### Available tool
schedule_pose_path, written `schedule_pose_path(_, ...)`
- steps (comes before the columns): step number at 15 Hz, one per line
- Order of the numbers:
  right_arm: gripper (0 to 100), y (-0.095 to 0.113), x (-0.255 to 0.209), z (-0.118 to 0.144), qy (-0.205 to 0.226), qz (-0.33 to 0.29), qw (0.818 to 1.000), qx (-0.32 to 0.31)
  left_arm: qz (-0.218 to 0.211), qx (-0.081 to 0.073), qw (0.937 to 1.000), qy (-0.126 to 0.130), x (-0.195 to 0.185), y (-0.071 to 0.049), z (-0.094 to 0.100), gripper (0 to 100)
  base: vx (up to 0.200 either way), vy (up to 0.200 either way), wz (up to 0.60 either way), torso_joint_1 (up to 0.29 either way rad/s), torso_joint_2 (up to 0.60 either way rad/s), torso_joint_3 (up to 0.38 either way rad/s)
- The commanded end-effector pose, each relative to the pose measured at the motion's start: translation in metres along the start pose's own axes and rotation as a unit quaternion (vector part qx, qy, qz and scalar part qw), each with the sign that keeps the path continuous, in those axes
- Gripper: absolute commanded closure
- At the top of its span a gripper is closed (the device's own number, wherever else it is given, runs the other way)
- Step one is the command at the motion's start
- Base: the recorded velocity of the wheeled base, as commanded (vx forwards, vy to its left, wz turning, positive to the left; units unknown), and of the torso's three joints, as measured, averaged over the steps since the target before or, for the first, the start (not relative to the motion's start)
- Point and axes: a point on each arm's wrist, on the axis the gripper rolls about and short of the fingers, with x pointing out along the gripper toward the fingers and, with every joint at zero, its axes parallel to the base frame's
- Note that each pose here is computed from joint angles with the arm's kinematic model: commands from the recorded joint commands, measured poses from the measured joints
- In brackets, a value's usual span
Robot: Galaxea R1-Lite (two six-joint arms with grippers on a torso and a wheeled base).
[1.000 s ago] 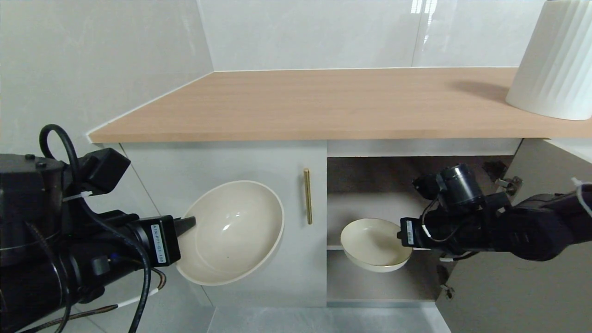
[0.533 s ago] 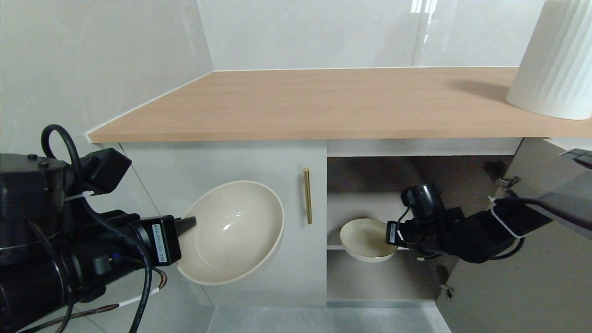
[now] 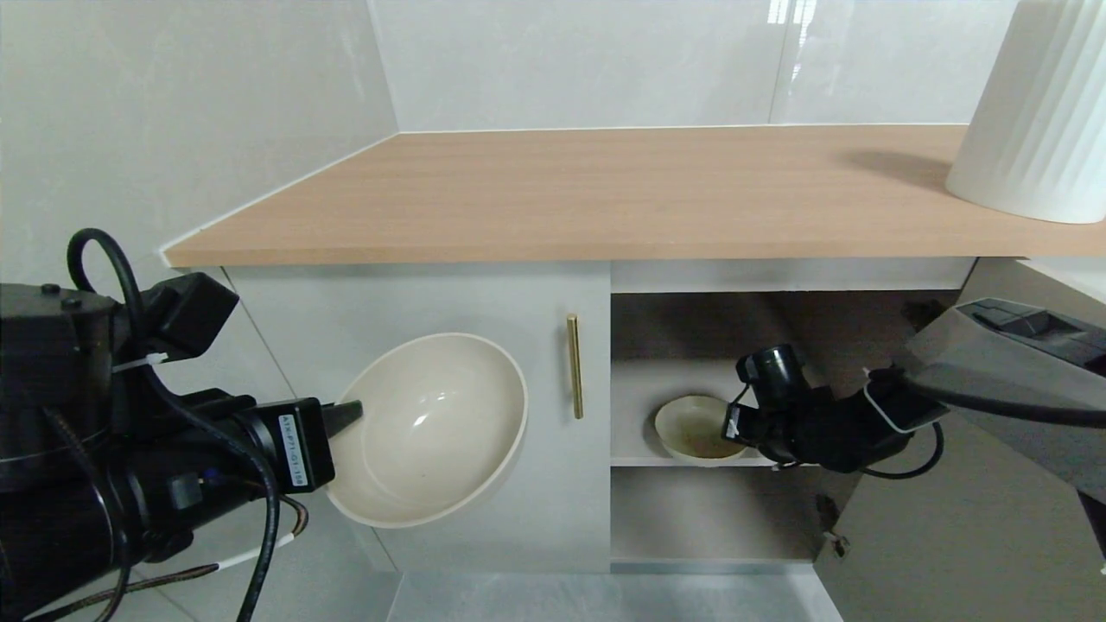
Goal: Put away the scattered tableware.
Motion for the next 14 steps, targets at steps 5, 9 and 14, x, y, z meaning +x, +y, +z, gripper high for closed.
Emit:
schedule_pose_path(5, 100, -0.006, 0.026, 0.001, -0.030, -0.056, 0.998, 0.008, 0.001, 0.000, 1.0000, 0.001, 0.001, 0.000, 0.000, 100, 0.000, 0.000, 0.00, 0.000, 0.00, 0.000)
schedule_pose_path(9, 100, -0.010, 0.029, 0.008, -0.041, -0.062, 0.997, 0.018, 0.001, 0.000, 1.0000, 0.001, 0.001, 0.000, 0.000, 100, 0.000, 0.000, 0.00, 0.000, 0.00, 0.000)
schedule_pose_path(14, 100, -0.011, 0.030, 0.010, -0.045, -0.066, 0.997, 0.021, 0.001, 0.000, 1.0000, 0.001, 0.001, 0.000, 0.000, 100, 0.000, 0.000, 0.00, 0.000, 0.00, 0.000)
